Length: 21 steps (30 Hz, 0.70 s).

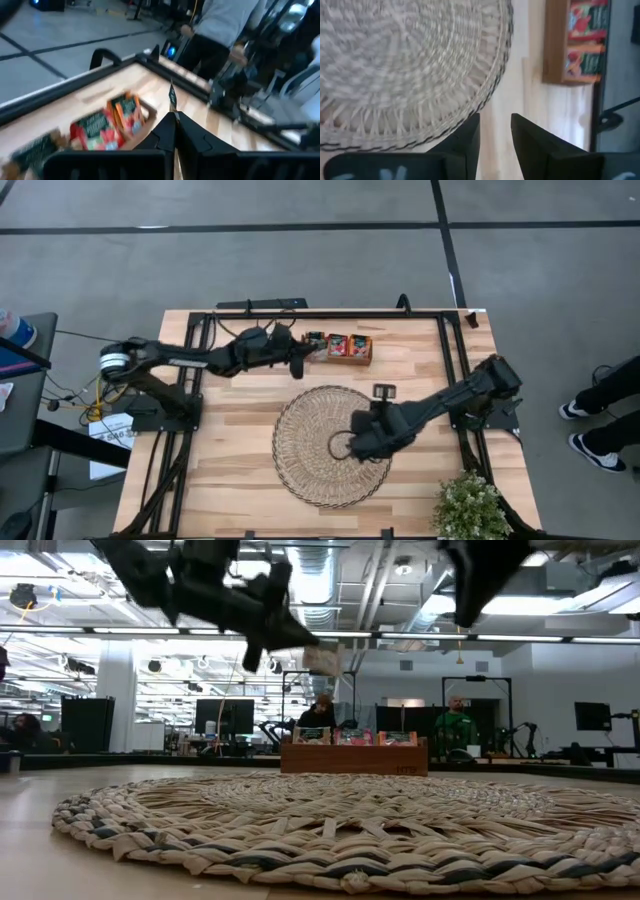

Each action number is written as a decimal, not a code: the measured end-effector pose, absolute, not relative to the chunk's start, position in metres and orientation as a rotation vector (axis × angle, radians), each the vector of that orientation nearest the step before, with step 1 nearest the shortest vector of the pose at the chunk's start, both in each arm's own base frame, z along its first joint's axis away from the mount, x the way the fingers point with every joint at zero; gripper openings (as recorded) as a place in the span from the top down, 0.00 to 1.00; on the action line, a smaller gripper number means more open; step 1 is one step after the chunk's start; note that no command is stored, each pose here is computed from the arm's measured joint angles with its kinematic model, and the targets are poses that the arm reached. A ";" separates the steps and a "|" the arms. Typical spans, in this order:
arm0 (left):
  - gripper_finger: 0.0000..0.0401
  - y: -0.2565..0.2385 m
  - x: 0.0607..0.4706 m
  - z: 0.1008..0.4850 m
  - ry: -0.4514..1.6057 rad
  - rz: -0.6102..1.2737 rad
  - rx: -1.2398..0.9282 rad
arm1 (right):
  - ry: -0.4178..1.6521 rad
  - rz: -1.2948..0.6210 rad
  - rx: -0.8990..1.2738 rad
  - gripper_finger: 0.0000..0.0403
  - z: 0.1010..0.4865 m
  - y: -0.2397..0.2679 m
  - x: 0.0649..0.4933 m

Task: Pick & Place Tea
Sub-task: Put the brown tea bag into the left section of the wooden organizer

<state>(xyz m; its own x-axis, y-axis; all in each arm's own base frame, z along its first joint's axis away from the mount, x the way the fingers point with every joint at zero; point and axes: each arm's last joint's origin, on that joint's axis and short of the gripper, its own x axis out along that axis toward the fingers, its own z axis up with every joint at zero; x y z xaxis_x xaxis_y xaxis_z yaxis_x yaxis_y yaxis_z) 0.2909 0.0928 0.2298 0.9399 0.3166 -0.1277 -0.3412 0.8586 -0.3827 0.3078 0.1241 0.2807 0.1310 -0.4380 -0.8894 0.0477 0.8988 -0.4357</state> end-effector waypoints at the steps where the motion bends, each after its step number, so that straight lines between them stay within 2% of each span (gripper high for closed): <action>1: 1.00 0.100 0.294 0.225 0.043 0.336 -0.426 | 1.393 -0.367 -0.325 0.75 0.279 0.125 0.301; 9: 1.00 0.143 0.296 0.189 0.037 0.325 -0.543 | 1.135 -0.352 -0.103 0.75 0.294 0.110 0.253; 17: 1.00 0.161 0.288 0.185 0.039 0.375 -0.558 | 0.891 -0.311 0.073 0.75 0.296 0.081 0.210; 21: 1.00 0.167 0.283 0.177 0.110 0.425 -0.591 | 0.824 -0.302 0.119 0.75 0.298 0.072 0.197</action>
<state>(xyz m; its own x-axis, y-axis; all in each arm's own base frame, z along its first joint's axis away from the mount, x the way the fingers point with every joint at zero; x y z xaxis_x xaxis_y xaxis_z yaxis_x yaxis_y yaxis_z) 0.2829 0.1669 0.1772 0.9079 0.3567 -0.2202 -0.4187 0.7466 -0.5170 0.1968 0.0717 0.2984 0.6395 -0.2183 -0.7372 0.3103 0.9506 -0.0123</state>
